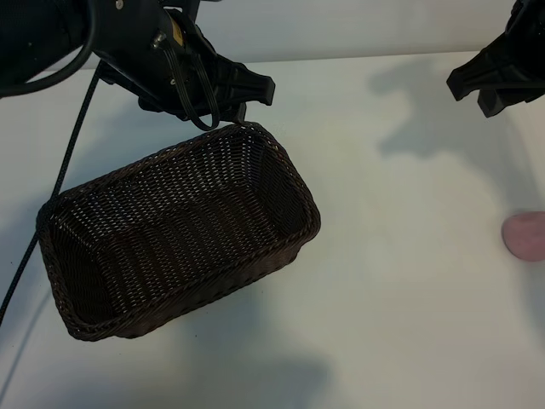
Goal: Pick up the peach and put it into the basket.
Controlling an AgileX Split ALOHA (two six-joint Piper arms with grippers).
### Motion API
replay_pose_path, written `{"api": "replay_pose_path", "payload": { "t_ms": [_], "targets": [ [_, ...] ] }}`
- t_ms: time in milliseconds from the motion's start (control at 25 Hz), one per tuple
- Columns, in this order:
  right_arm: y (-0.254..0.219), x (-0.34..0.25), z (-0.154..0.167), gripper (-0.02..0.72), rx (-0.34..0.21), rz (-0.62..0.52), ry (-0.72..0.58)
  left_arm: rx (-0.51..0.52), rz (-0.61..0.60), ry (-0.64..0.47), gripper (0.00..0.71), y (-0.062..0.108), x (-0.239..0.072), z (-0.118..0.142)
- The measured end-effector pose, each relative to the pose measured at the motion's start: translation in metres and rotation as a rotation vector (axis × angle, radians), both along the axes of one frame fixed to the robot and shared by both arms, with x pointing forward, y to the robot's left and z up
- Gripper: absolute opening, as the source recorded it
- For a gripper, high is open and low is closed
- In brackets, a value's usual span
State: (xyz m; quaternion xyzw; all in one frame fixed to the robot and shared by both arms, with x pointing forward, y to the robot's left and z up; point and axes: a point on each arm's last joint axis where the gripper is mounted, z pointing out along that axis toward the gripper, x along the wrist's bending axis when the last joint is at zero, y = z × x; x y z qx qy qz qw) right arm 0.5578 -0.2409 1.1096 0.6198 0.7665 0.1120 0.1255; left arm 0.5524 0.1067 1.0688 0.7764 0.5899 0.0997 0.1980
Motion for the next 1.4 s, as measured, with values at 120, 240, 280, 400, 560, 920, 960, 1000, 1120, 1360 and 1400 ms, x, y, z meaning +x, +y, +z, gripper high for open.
{"api": "replay_pose_path", "payload": {
  "t_ms": [120, 240, 280, 400, 560, 920, 960, 1000, 1120, 1360, 1400],
  "targets": [
    [0.0000, -0.0002, -0.0001, 0.421, -0.001, 0.001, 0.002, 0.000, 0.000, 0.000, 0.552, 0.0000, 0.0000, 0.0000],
    [0.0000, -0.0002, -0.0001, 0.421, -0.001, 0.001, 0.002, 0.000, 0.000, 0.000, 0.552, 0.0000, 0.0000, 0.0000],
    [0.0000, -0.0002, -0.0001, 0.421, -0.001, 0.001, 0.002, 0.000, 0.000, 0.000, 0.552, 0.0000, 0.0000, 0.0000],
    [-0.0001, -0.0003, -0.0001, 0.421, -0.001, 0.001, 0.003, 0.000, 0.000, 0.000, 0.552, 0.0000, 0.0000, 0.0000],
    [-0.0001, -0.0003, -0.0001, 0.421, -0.001, 0.001, 0.003, 0.000, 0.000, 0.000, 0.552, 0.0000, 0.0000, 0.0000],
    [-0.0001, -0.0003, -0.0001, 0.421, -0.001, 0.000, 0.004, 0.000, 0.000, 0.000, 0.552, 0.0000, 0.0000, 0.0000],
    [-0.0001, -0.0003, -0.0001, 0.421, -0.001, 0.000, 0.004, -0.001, 0.000, -0.002, 0.552, -0.0001, 0.0002, 0.0001],
    [-0.0001, -0.0003, -0.0001, 0.421, -0.001, 0.000, 0.004, -0.003, 0.000, -0.004, 0.552, -0.0002, 0.0003, 0.0002],
    [-0.0001, -0.0003, -0.0001, 0.420, -0.001, 0.000, 0.004, -0.009, -0.001, -0.015, 0.552, -0.0008, 0.0012, 0.0007],
    [-0.0001, -0.0003, -0.0001, 0.420, -0.001, 0.001, 0.004, 0.027, 0.011, 0.031, 0.552, 0.0026, -0.0024, -0.0015],
    [-0.0001, -0.0003, -0.0001, 0.420, -0.001, 0.001, 0.004, 0.041, 0.022, 0.043, 0.552, 0.0042, -0.0032, -0.0020]
  ]
}}
